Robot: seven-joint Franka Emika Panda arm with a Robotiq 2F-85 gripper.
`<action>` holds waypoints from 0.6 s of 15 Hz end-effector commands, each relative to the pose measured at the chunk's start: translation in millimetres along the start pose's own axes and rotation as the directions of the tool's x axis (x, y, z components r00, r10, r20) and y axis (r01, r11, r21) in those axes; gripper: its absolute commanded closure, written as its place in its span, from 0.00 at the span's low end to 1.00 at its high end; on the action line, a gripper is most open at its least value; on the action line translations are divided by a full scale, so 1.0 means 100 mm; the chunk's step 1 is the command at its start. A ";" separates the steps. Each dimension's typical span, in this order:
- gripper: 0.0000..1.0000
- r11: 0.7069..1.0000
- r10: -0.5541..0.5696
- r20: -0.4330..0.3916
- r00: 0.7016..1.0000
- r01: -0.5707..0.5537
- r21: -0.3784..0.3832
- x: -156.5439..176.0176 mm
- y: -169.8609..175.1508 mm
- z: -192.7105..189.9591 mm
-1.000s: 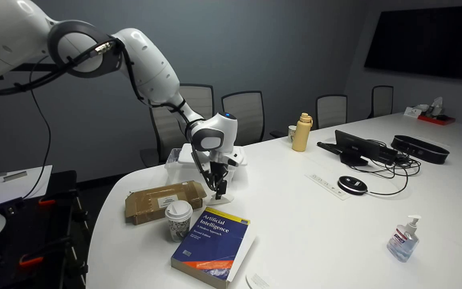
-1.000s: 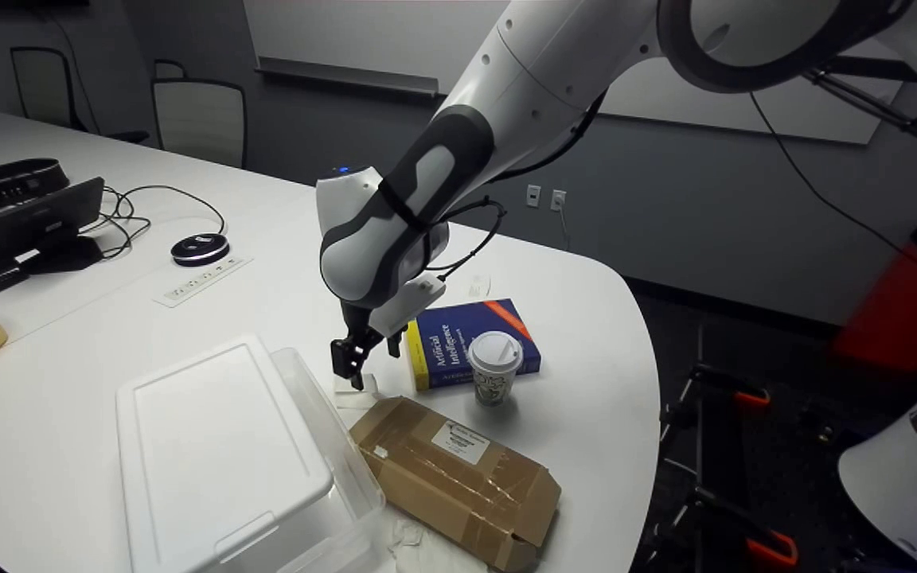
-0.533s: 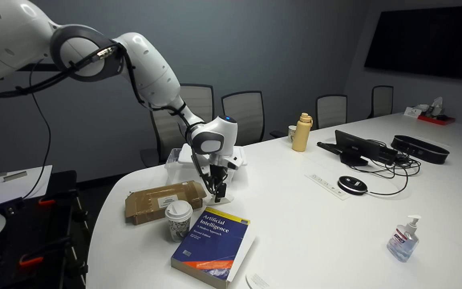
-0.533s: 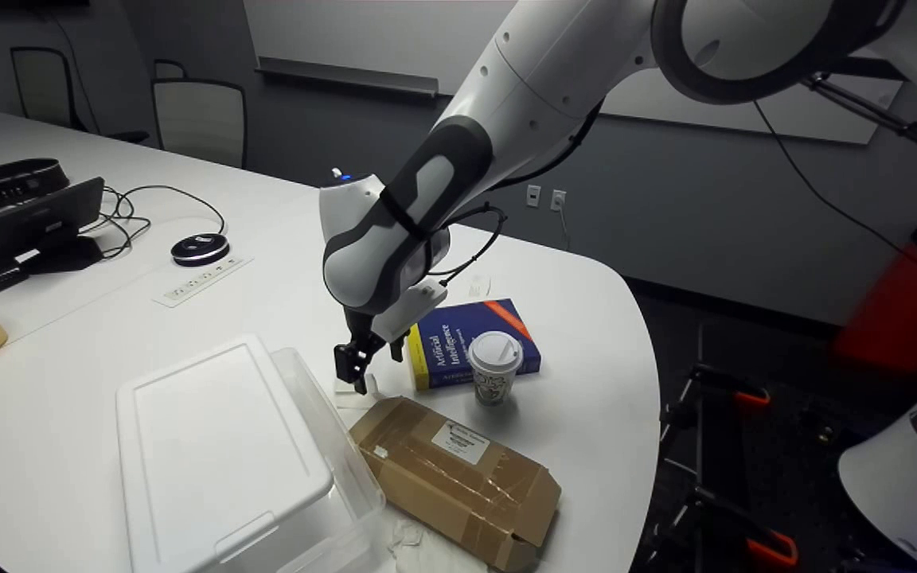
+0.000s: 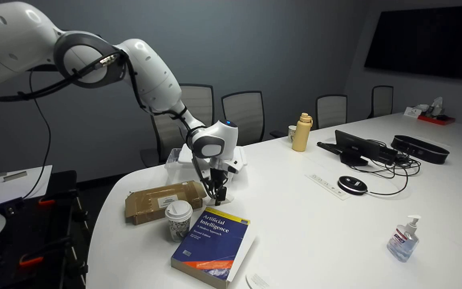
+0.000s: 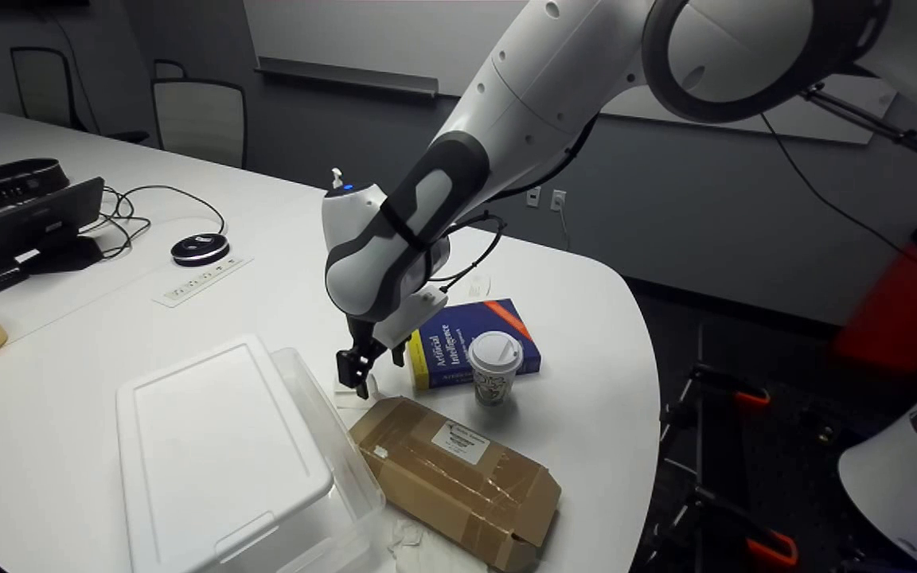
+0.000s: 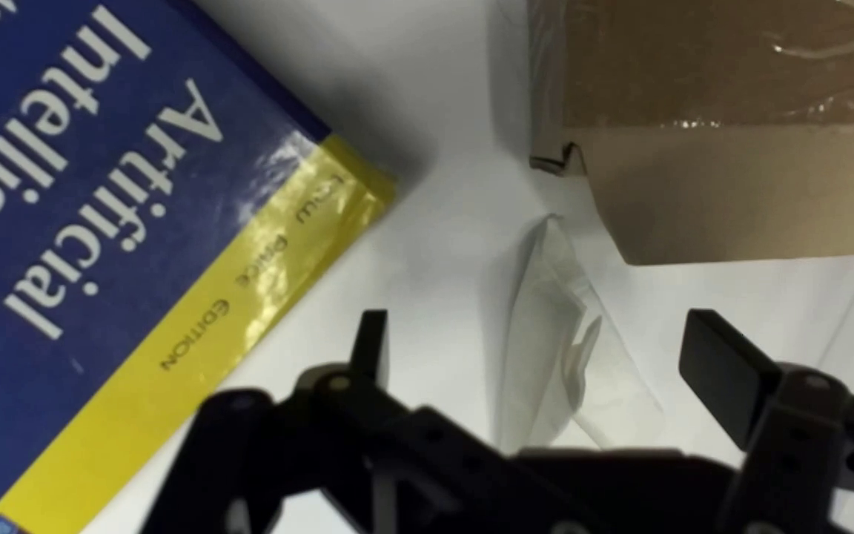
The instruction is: Move the white paper to the front closer to the cardboard box
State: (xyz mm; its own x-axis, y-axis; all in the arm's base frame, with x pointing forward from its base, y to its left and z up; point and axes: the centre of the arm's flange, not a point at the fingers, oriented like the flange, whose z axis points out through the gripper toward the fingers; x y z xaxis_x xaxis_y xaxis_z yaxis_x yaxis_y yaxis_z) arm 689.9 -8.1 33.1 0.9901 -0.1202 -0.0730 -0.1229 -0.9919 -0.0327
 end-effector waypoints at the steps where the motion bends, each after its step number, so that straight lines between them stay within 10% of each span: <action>1: 0.00 1.000 0.001 -0.007 1.000 -0.001 0.011 0.11 -0.04 0.00; 5: 0.00 1.000 0.002 -0.017 1.000 -0.002 0.011 0.16 -0.04 0.00; 9: 0.41 1.000 -0.006 -0.021 1.000 0.006 0.012 0.17 -0.05 0.01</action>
State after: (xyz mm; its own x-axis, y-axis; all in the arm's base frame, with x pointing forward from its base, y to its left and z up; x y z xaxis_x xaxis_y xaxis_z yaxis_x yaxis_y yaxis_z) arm 700.6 -8.0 30.9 0.9915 -0.1200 -0.0505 -0.1219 -0.9919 -0.0353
